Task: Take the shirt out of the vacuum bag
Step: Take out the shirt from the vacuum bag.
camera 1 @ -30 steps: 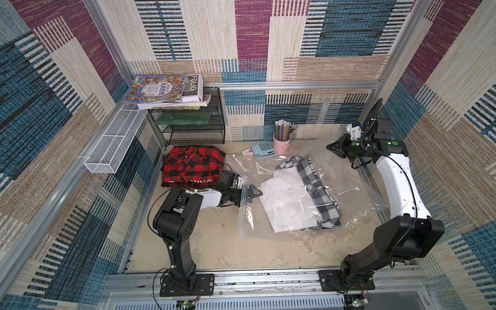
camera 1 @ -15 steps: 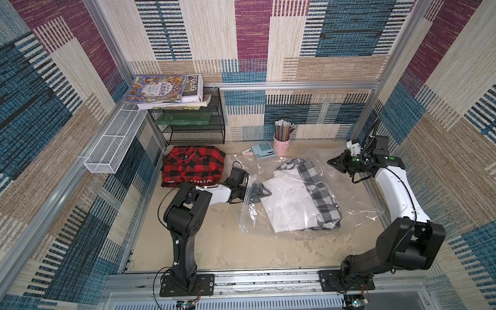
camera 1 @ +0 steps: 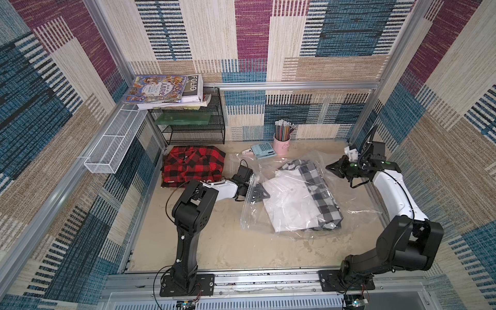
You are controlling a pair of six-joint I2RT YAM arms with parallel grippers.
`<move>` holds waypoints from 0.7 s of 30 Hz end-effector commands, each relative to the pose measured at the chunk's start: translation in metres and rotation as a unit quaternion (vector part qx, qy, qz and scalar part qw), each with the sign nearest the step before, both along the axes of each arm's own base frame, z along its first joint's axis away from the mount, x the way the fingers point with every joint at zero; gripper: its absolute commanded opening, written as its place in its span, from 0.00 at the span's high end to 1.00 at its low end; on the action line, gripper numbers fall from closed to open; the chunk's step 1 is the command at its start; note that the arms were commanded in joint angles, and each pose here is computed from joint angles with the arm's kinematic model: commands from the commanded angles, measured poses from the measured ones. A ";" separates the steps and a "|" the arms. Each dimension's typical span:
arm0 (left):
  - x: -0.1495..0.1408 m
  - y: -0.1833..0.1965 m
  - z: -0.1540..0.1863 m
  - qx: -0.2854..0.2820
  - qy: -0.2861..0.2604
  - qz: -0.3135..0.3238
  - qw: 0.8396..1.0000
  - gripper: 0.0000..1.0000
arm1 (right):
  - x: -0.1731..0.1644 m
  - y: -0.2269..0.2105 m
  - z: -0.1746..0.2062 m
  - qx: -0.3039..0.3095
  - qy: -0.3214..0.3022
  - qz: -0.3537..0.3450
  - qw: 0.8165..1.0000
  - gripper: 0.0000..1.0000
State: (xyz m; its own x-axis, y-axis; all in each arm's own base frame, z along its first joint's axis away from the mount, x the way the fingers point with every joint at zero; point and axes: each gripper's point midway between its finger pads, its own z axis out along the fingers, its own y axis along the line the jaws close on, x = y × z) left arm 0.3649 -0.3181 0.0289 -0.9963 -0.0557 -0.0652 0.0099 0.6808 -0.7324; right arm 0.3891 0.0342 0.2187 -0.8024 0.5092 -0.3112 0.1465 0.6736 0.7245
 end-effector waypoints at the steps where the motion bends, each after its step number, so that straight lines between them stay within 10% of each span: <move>1: -0.022 0.038 -0.039 0.123 0.051 0.002 0.991 0.80 | -0.002 0.001 -0.006 -0.004 -0.003 0.008 1.000 1.00; 6: -0.020 0.043 -0.044 0.139 0.051 -0.003 0.989 1.00 | -0.008 -0.001 -0.024 -0.004 0.008 0.009 1.000 0.98; 14: -0.019 0.050 -0.036 0.142 0.035 -0.009 0.989 1.00 | -0.004 -0.055 -0.043 -0.081 0.039 -0.050 0.995 0.06; 21: -0.016 0.056 0.001 0.113 0.001 -0.013 0.994 1.00 | 0.014 -0.046 0.006 -0.172 -0.020 -0.034 0.984 0.04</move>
